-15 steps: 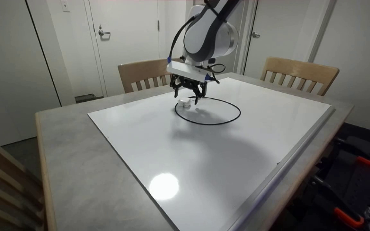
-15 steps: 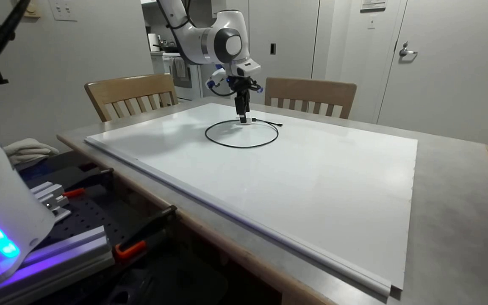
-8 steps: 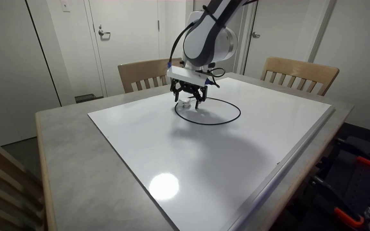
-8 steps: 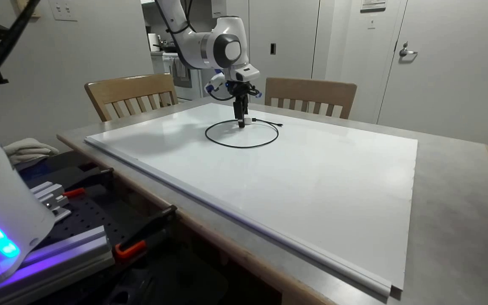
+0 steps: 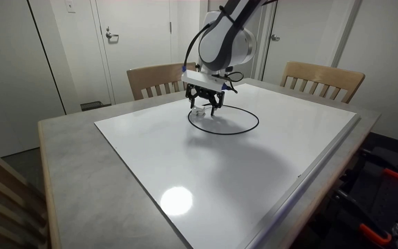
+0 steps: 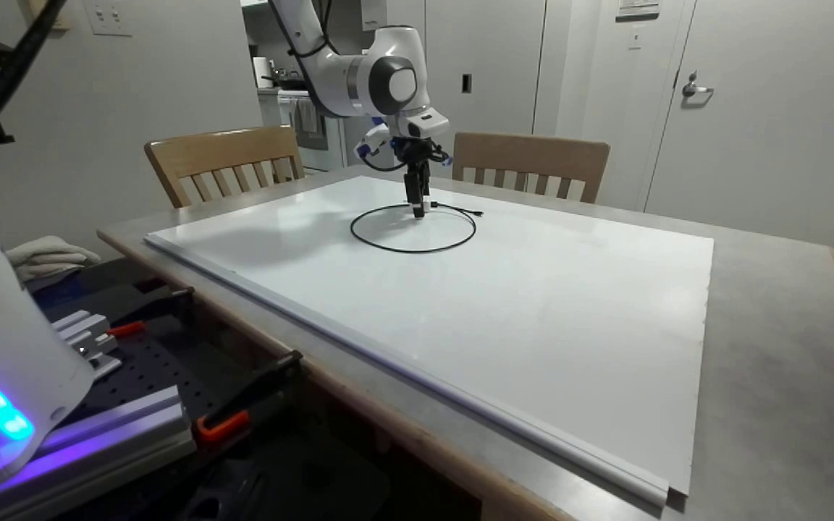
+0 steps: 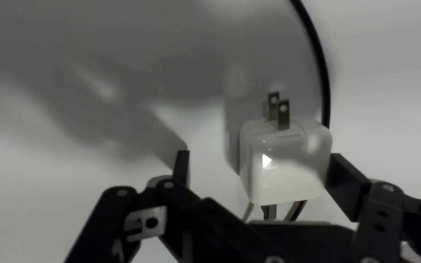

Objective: Straighten the charger

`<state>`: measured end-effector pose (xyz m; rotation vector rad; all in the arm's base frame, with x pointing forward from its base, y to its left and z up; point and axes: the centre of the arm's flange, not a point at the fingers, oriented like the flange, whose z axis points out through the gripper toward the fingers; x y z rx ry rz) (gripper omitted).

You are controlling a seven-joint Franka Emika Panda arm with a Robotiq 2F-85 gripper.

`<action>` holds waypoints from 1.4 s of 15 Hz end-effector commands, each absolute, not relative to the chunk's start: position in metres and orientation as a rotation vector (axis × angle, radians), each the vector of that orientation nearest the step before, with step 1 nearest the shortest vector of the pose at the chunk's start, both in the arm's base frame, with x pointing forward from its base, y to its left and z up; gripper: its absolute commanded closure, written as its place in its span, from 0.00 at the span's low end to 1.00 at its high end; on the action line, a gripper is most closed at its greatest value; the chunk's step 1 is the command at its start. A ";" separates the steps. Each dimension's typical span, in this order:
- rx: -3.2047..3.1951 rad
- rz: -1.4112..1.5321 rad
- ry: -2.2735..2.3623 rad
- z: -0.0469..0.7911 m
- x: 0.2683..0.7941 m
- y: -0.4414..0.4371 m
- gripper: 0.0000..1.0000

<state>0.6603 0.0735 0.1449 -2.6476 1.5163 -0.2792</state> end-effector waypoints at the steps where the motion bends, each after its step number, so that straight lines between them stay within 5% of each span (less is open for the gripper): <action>1: -2.646 -0.257 1.515 0.150 0.664 0.074 0.27; 2: -2.647 -0.260 1.514 0.152 0.665 0.074 0.28; 7: -2.649 -0.269 1.511 0.158 0.670 0.074 0.73; 21: -2.514 -0.181 1.930 0.154 0.655 0.052 0.73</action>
